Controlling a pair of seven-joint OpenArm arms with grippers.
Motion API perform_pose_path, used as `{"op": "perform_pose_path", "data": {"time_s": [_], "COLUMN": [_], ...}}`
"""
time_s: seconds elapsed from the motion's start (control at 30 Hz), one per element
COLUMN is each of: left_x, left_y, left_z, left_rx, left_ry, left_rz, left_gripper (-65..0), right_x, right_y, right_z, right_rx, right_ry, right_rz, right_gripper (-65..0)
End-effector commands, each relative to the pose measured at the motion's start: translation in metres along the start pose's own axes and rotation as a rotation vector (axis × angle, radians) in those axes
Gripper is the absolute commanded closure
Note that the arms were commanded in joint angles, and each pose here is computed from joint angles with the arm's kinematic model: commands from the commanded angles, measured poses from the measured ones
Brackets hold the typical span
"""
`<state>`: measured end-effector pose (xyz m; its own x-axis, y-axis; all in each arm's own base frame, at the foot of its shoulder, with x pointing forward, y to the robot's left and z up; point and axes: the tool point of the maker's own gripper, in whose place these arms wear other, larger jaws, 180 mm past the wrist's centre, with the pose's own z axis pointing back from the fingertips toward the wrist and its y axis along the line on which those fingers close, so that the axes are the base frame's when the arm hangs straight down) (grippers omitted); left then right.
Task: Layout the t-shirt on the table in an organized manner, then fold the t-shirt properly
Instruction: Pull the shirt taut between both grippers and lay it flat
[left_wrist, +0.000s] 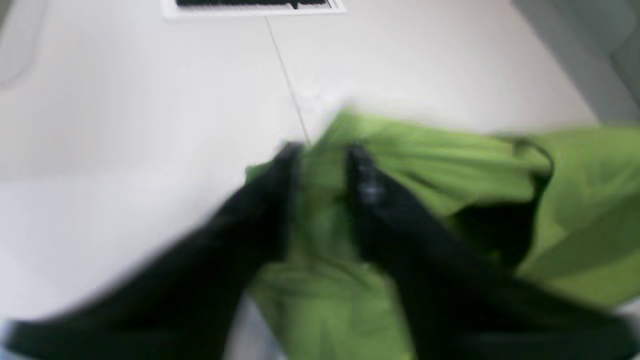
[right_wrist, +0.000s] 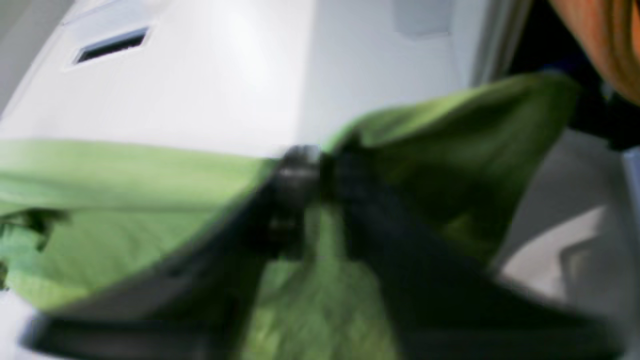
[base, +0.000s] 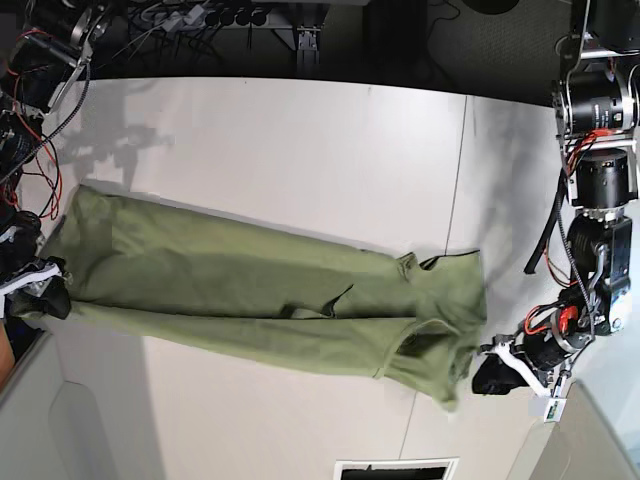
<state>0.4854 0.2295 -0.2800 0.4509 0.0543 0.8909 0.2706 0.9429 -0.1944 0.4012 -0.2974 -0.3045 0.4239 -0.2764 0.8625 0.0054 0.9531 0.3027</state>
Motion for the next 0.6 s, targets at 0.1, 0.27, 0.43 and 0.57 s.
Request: {"op": "perform_pose_path", "data": {"time_s": [0.1, 0.27, 0.43, 0.57], "left_x": [0.01, -0.004, -0.06, -0.107], "left_y": [-0.013, -0.034, -0.039, -0.036], "left_z": [-0.016, -0.014, 0.001, 0.01], "left_rx": [-0.035, -0.131, -0.164, -0.142], "left_ry": [0.012, 0.111, 0.222, 0.25], "left_rz": [0.035, 0.016, 0.021, 0.046], "left_gripper": [-36.7, -36.7, -36.5, -23.3], "right_x": [0.01, -0.003, -0.045, -0.083], "right_y": [0.011, 0.015, 0.012, 0.014], "right_z": [-0.011, -0.009, 0.007, 0.015], "right_rx": [0.04, 0.064, 0.09, 0.084], "right_ry": [-0.01, 0.057, 0.143, 0.196], "right_rz": [0.014, -0.008, -0.056, -0.093], "right_gripper": [-44.5, -44.5, -44.3, -36.6]}}
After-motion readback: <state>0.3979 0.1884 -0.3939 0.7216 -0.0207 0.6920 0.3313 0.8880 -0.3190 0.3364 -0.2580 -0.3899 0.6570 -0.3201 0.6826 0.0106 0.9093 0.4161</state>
